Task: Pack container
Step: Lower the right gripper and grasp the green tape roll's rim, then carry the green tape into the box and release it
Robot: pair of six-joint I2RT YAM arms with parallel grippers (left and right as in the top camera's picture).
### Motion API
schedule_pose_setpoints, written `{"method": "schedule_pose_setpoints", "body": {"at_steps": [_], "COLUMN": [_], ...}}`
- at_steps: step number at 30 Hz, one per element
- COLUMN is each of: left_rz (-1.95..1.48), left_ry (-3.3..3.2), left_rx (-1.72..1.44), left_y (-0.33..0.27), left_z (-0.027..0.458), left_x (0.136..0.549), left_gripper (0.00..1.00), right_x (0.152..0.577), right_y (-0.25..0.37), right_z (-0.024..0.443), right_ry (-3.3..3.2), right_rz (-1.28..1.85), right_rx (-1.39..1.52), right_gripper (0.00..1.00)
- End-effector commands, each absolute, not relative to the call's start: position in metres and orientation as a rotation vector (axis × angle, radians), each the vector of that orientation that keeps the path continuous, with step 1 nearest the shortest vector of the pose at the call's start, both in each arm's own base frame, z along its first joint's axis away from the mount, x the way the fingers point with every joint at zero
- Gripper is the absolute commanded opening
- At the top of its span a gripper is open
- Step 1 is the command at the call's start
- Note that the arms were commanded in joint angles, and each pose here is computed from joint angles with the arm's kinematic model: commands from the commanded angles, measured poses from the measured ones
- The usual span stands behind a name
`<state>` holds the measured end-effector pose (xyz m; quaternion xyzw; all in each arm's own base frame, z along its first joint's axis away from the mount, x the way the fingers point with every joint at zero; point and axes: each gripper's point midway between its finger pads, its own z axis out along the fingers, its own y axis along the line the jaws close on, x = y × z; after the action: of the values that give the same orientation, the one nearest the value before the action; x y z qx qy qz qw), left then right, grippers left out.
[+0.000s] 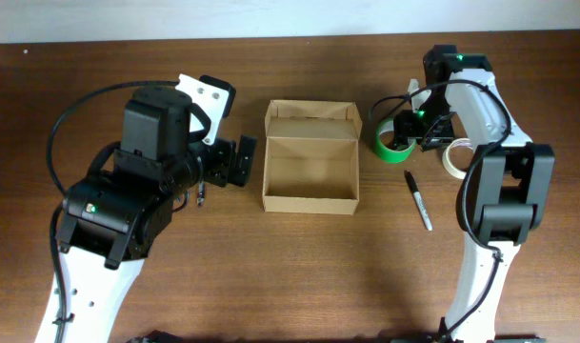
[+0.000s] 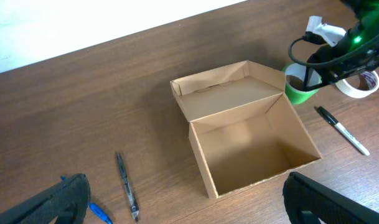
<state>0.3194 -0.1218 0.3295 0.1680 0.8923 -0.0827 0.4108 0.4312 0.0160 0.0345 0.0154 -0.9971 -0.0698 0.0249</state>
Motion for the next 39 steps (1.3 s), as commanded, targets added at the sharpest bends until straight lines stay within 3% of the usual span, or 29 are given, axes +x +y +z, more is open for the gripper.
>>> {"method": "schedule_pose_setpoints", "body": {"at_steps": [1,7,14,20,24,30,34,39], "left_rz": [-0.196,-0.197,-0.196,-0.196,-0.196,-0.192,-0.182,-0.122], "left_ry": [2.225,2.225,2.224,2.224,2.223,2.205,2.187,2.155], "left_rx": [0.448,0.448,0.448,0.448,0.447,0.457,0.467,0.434], "left_y": [-0.122,-0.122,-0.122,-0.122,-0.122,-0.123,-0.122,-0.113], "left_z": [0.336,0.336,0.336,0.336,0.336,0.339,0.344,0.359], "left_x": [0.319,0.319,0.319,0.319,0.319,0.321,0.321,0.325], "left_gripper": [0.99,0.99,0.99,0.99,0.99,0.99,0.99,0.99], "right_x": [0.426,0.425,0.424,0.421,0.429,0.441,0.422,0.375], "right_y": [0.02,0.02,0.02,0.02,0.02,0.02,0.023,0.053], "right_z": [0.023,0.021,0.021,0.028,0.063,0.196,0.295,0.342], "right_ry": [-3.05,-3.047,-3.043,-3.038,-3.118,-3.423,-3.643,-3.688], "right_rz": [-0.229,-0.229,-0.232,-0.232,-0.234,-0.243,-0.256,-0.209], "right_rx": [0.044,0.044,0.038,0.037,0.031,0.046,0.093,0.289], "right_gripper": [0.66,0.5,0.05,0.04,0.04,0.04,0.04,0.04]}}
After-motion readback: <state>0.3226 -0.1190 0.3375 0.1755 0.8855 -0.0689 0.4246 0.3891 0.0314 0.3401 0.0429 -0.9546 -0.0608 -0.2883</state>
